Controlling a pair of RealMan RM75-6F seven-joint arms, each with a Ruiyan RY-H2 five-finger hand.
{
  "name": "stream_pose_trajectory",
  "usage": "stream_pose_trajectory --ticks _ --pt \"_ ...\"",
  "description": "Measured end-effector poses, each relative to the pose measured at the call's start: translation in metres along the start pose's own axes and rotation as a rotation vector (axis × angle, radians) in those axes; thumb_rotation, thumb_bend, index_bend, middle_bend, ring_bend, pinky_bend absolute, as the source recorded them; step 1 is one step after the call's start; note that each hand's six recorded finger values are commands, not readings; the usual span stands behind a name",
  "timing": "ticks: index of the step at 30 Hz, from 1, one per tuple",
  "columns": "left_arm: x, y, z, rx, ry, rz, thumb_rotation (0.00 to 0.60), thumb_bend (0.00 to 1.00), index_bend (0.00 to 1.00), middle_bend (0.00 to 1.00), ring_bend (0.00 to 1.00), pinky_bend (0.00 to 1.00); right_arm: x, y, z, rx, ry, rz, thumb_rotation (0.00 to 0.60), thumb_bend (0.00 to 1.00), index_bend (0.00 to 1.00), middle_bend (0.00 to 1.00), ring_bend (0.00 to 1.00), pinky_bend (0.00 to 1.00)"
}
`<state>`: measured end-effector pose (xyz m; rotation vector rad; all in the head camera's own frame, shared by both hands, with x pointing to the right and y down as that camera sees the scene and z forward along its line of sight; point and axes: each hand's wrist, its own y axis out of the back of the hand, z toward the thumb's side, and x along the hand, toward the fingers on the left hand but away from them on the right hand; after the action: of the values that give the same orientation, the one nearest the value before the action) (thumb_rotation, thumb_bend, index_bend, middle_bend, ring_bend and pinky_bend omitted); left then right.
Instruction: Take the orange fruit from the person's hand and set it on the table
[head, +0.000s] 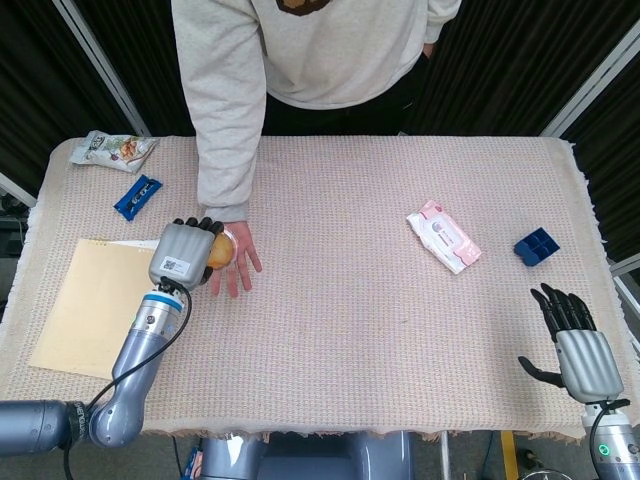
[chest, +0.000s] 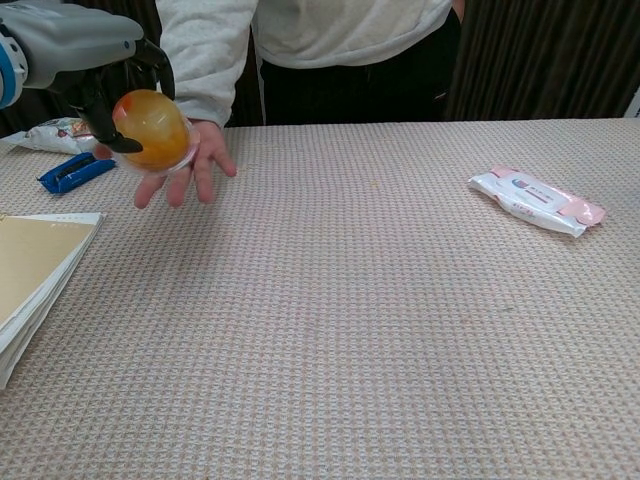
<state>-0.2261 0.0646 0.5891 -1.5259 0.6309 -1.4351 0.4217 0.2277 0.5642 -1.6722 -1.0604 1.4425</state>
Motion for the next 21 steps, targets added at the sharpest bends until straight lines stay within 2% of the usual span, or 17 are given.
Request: stream_pose_trajectory --ticks 4,12,17,21 --pt "0.001 0.004 0.004 -0.011 -0.014 0.056 0.600 0.56 0.80 0.59 0.54 0.60 0.000 0.000 0.000 0.000 -0.001 -0.001 0.600 0.12 0.00 0.00 0.00 0.00" --pt "-0.008 0.024 0.007 -0.050 -0.067 0.170 0.600 0.57 0.80 0.59 0.54 0.60 0.001 0.001 -0.001 -0.002 -0.004 -0.002 0.600 0.12 0.00 0.00 0.00 0.00" --pt "-0.027 0.034 0.000 -0.072 -0.095 0.199 0.600 0.57 0.80 0.59 0.54 0.60 0.001 0.001 -0.002 -0.001 -0.006 -0.003 0.600 0.12 0.00 0.00 0.00 0.00" --pt "-0.051 0.031 -0.015 -0.067 -0.108 0.195 0.600 0.57 0.80 0.59 0.54 0.60 0.001 0.001 -0.001 0.000 -0.009 -0.003 0.600 0.12 0.00 0.00 0.00 0.00"
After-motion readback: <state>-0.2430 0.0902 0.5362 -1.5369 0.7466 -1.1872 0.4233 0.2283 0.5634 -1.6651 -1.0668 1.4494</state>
